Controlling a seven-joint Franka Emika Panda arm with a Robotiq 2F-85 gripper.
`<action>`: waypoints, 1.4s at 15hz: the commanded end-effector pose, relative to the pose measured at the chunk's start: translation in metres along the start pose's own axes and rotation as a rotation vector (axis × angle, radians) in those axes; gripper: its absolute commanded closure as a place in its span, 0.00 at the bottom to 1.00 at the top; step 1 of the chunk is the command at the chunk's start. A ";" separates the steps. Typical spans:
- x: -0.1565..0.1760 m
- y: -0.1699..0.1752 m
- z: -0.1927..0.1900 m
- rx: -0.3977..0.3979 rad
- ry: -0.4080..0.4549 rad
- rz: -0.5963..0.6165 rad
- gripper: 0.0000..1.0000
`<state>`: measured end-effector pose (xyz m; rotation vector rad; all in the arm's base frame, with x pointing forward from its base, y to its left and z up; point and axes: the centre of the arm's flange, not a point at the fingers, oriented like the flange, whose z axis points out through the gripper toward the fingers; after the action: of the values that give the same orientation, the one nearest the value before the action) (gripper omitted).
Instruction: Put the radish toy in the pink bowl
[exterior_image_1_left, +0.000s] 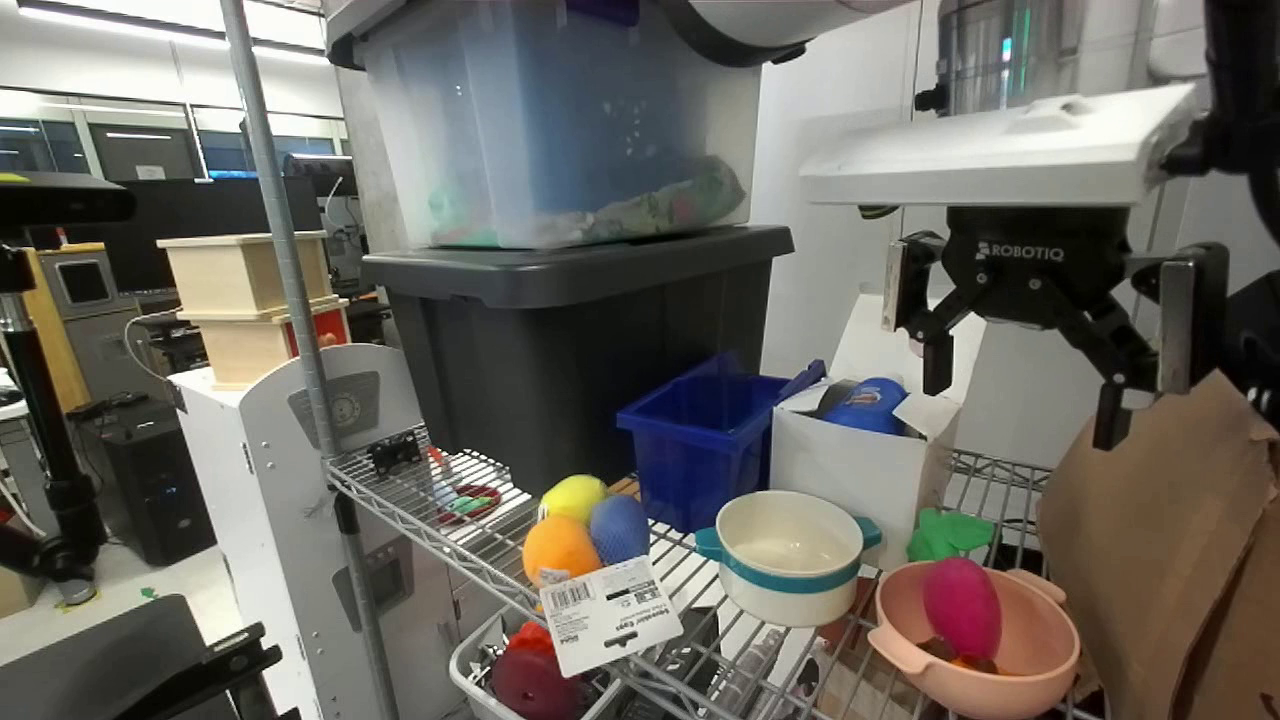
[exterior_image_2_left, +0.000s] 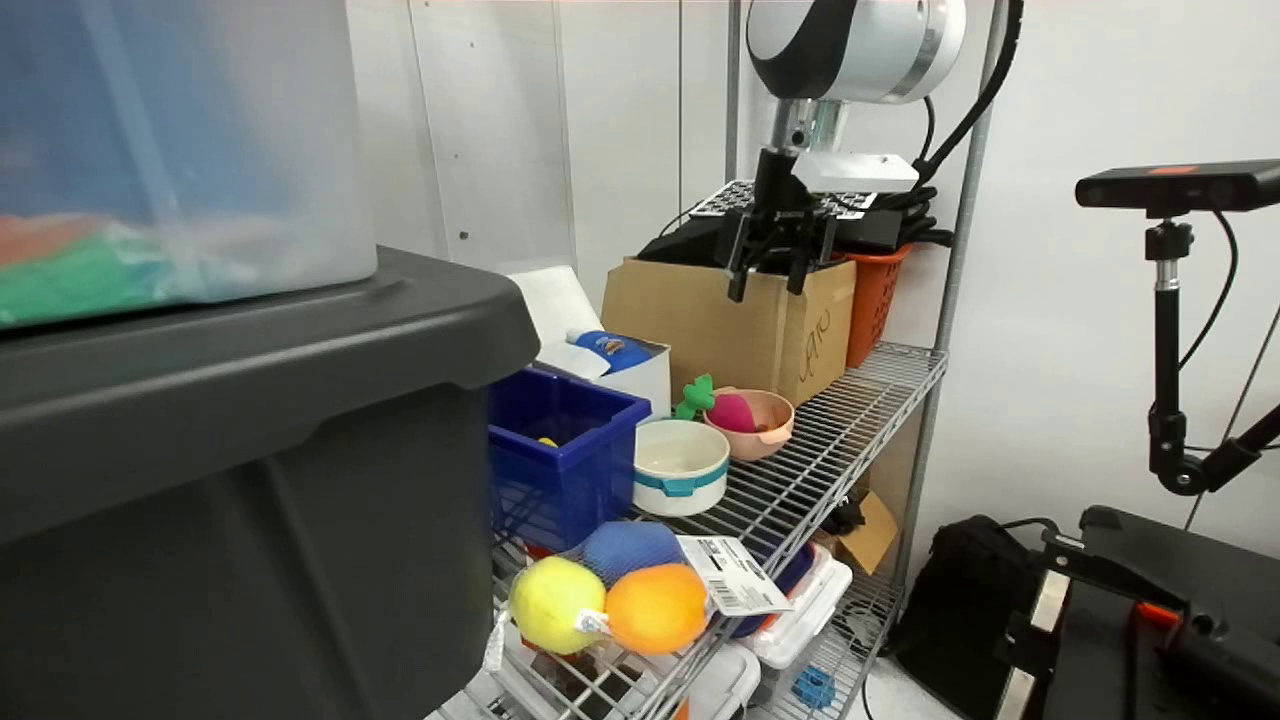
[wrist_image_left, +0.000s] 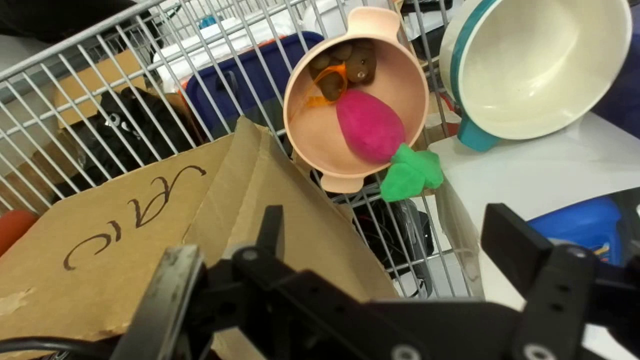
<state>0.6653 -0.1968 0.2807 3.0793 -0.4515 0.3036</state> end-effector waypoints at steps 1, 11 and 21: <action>-0.011 0.002 -0.009 0.017 -0.024 -0.010 0.00; -0.038 -0.014 -0.032 0.033 -0.037 -0.053 0.00; -0.108 -0.060 -0.062 0.070 -0.072 -0.177 0.00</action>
<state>0.6058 -0.1366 0.3176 3.1538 -0.2556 0.2353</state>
